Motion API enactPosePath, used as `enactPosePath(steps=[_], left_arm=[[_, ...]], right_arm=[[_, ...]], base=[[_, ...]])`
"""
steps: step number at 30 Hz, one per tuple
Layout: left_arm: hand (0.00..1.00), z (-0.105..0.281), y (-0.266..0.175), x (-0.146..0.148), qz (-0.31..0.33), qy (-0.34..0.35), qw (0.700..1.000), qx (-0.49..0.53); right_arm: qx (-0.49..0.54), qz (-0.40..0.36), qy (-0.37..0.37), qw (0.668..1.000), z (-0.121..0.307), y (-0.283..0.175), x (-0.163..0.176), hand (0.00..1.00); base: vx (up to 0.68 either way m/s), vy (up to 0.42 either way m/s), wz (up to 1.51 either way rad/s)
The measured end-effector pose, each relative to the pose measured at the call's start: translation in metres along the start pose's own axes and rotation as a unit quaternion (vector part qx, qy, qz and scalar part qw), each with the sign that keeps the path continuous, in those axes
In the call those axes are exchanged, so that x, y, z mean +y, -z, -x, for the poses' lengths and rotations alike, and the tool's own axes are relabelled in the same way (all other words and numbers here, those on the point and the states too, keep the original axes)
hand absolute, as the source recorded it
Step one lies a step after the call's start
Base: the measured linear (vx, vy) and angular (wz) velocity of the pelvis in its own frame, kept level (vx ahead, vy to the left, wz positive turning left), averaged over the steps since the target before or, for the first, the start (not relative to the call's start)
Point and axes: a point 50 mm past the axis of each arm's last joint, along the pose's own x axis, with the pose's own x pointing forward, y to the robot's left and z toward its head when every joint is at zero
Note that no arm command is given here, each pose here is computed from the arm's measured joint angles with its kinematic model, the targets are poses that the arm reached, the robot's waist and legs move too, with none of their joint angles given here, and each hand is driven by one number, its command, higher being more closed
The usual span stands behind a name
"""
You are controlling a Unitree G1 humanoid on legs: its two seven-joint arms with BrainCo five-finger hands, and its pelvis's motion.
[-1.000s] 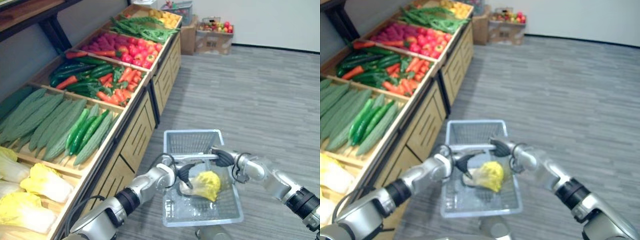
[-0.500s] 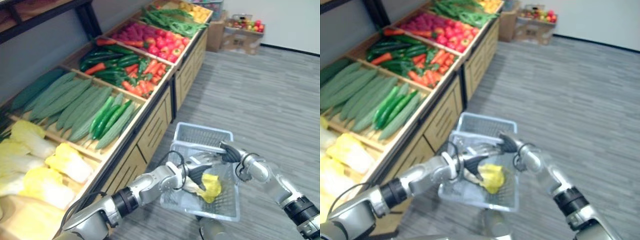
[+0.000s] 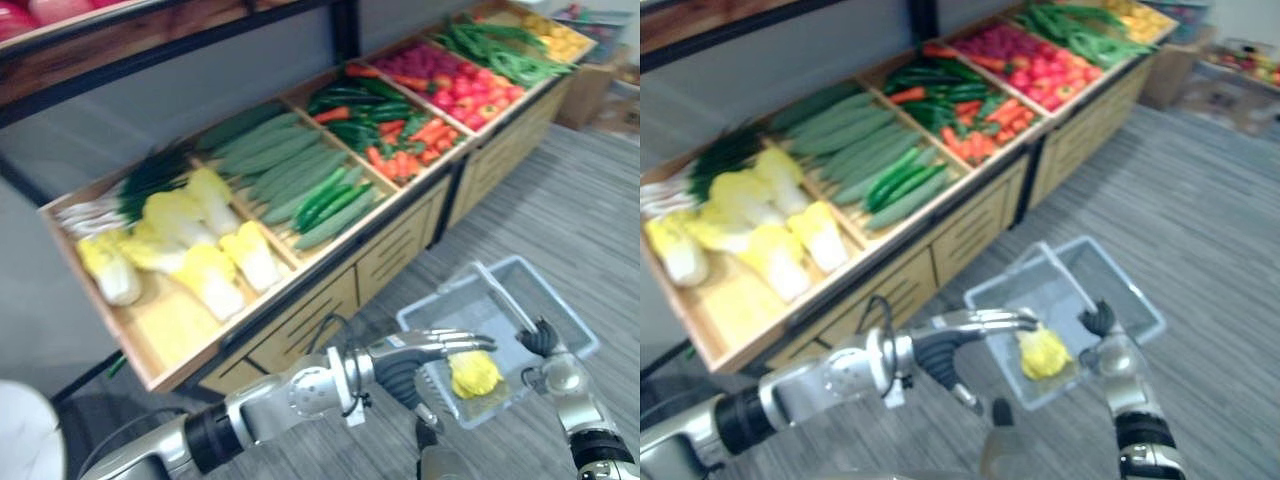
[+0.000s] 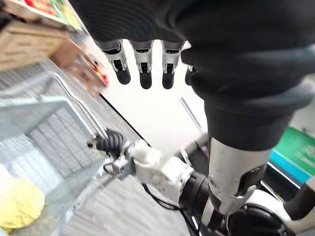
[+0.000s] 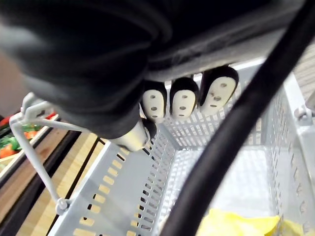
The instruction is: Pick vegetable in the basket
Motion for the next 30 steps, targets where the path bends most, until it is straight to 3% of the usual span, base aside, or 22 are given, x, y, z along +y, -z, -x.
enactPosePath(steps=[4,5,6,8,9,10,12,13,16,17,20,21,23,24,26,28,30], left_arm=[[0.0,0.028,0.013,0.025,0.004,-0.117,0.991,0.059],[0.0,0.05,0.023,0.038,0.013,-0.209,0.973,0.101],[0.0,0.06,0.027,0.043,0.018,-0.252,0.96,0.119],[0.0,0.105,0.048,0.055,0.035,-0.4,0.893,0.203],[0.0,0.117,0.056,0.054,0.046,-0.433,0.87,0.229],[0.0,0.135,0.067,0.048,0.062,-0.474,0.835,0.272],[0.0,0.18,0.095,0.024,0.113,-0.55,0.737,0.377],[0.0,0.189,0.1,0.017,0.125,-0.563,0.713,0.399],[0.0,0.229,0.117,-0.022,0.175,-0.611,0.596,0.491],[0.0,0.236,0.119,-0.031,0.183,-0.619,0.571,0.508],[0.0,0.262,0.12,-0.069,0.214,-0.66,0.441,0.57],[0.0,0.265,0.12,-0.075,0.219,-0.666,0.421,0.576],[0.0,0.277,0.119,-0.109,0.25,-0.676,0.333,0.608],[0.0,0.281,0.118,-0.12,0.263,-0.674,0.308,0.618],[0.0,0.293,0.114,-0.161,0.315,-0.677,0.193,0.637],[0.0,0.292,0.109,-0.191,0.361,-0.673,0.118,0.635],[0.0,0.287,0.102,-0.215,0.388,-0.646,0.084,0.652]], right_arm=[[0.088,-0.06,0.041,0.993,0.016,0.051,-0.007,1.0],[0.119,-0.083,0.051,0.988,0.026,0.069,-0.004,1.0],[0.133,-0.091,0.054,0.985,0.031,0.077,-0.002,1.0],[0.188,-0.135,0.055,0.971,0.046,0.102,0.014,1.0],[0.199,-0.143,0.052,0.968,0.048,0.107,0.017,1.0],[0.213,-0.149,0.046,0.964,0.052,0.112,0.022,1.0],[0.243,-0.166,0.035,0.955,0.06,0.122,0.035,1.0],[0.25,-0.168,0.031,0.953,0.062,0.125,0.039,1.0],[0.288,-0.197,0.026,0.937,0.075,0.137,0.054,1.0],[0.293,-0.204,0.025,0.934,0.077,0.138,0.057,1.0],[0.32,-0.226,0.025,0.92,0.088,0.141,0.077,1.0],[0.323,-0.229,0.022,0.918,0.09,0.14,0.081,1.0],[0.328,-0.24,0.019,0.914,0.094,0.135,0.094,1.0],[0.329,-0.241,0.019,0.913,0.094,0.134,0.097,1.0],[0.332,-0.243,0.019,0.911,0.097,0.132,0.104,1.0],[0.333,-0.241,0.021,0.912,0.096,0.131,0.105,1.0],[0.338,-0.236,0.015,0.911,0.097,0.131,0.109,1.0]], base=[[-0.05,0.039,0.94],[-0.02,0.037,0.89],[-0.01,0.037,0.97],[0.02,-0.002,0.76],[0.02,-0.014,0.61],[0.01,-0.011,0.48],[0.02,-0.011,0.53],[0.04,-0.02,0.59],[0.06,-0.014,0.6],[0.07,0.0,0.43],[0.05,0.001,0.28],[0.03,0.005,0.18],[0.01,0.01,0.1],[0.0,0.0,0.0],[0.0,0.0,0.0],[-0.02,0.008,-0.04],[0.0,0.005,-0.05]])
